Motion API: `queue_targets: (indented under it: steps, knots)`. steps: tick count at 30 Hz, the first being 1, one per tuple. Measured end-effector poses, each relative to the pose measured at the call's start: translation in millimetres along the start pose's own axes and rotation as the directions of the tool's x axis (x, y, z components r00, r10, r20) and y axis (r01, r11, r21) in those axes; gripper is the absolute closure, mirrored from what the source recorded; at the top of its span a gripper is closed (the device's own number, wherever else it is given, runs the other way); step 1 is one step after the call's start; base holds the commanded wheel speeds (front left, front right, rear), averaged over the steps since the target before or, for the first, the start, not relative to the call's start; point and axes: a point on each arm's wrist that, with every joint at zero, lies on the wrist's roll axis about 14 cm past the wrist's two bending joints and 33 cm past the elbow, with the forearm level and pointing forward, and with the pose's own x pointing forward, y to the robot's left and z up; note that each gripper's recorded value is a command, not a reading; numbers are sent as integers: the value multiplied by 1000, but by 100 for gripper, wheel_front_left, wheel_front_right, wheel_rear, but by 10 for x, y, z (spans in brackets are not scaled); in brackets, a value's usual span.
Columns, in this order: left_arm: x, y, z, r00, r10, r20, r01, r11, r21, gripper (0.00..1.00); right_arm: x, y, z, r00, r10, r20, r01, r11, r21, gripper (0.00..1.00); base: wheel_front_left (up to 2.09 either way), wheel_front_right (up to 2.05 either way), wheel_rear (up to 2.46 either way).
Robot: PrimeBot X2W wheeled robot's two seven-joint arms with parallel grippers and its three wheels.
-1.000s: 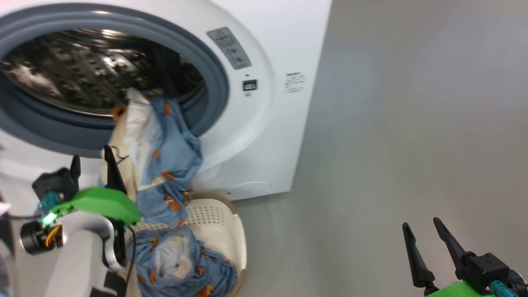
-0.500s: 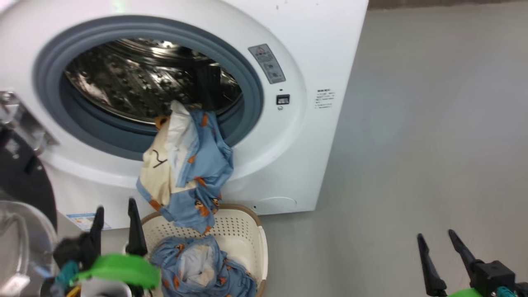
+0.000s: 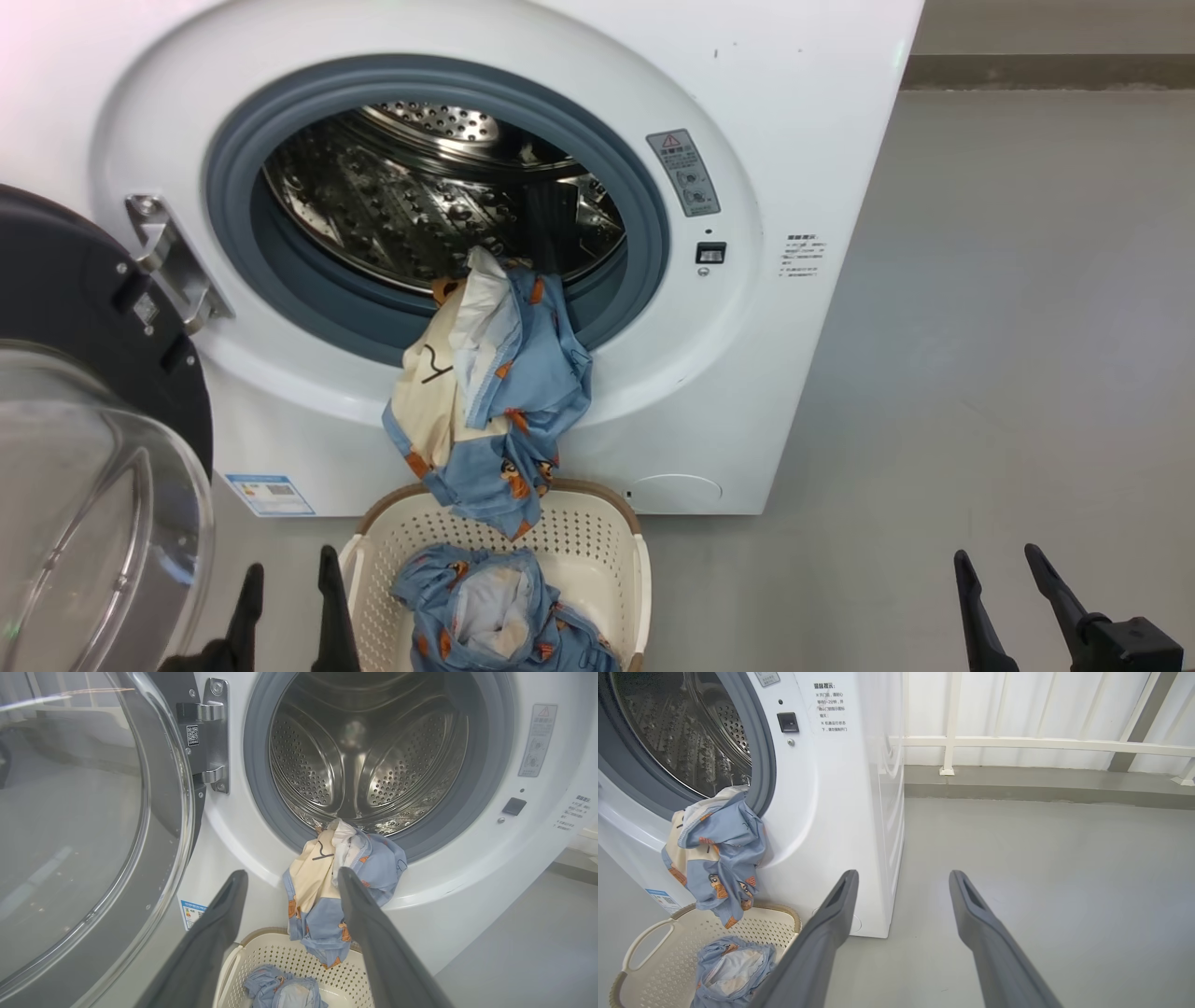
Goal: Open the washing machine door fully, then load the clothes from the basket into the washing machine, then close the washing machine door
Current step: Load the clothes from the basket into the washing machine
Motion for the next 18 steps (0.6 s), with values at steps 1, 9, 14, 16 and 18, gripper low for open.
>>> queue_targets:
  steps: [1,9,14,16,18]
  knots:
    - [-31,8,4,1000,4,1,-4,1000,-1,0,10,18,13,1000,6,4,-6,1000,-1,0,0,0,0]
    - [-259,89,-64,999,33,-27,-33,999,-2,0,-25,16,24,1000,24,0,-24,996,-87,0,0,0,0]
    - [-301,102,-94,999,37,-38,-37,999,1,0,-52,-145,13,1000,-28,-4,27,995,-91,0,0,0,0]
    - [-308,101,-103,999,33,-41,-33,999,1,0,-72,-164,-43,999,-38,-20,36,996,-82,0,0,0,0]
    - [-304,102,-100,999,31,-40,-31,1000,1,0,-86,-185,-59,999,-48,-25,46,996,-75,0,0,0,0]
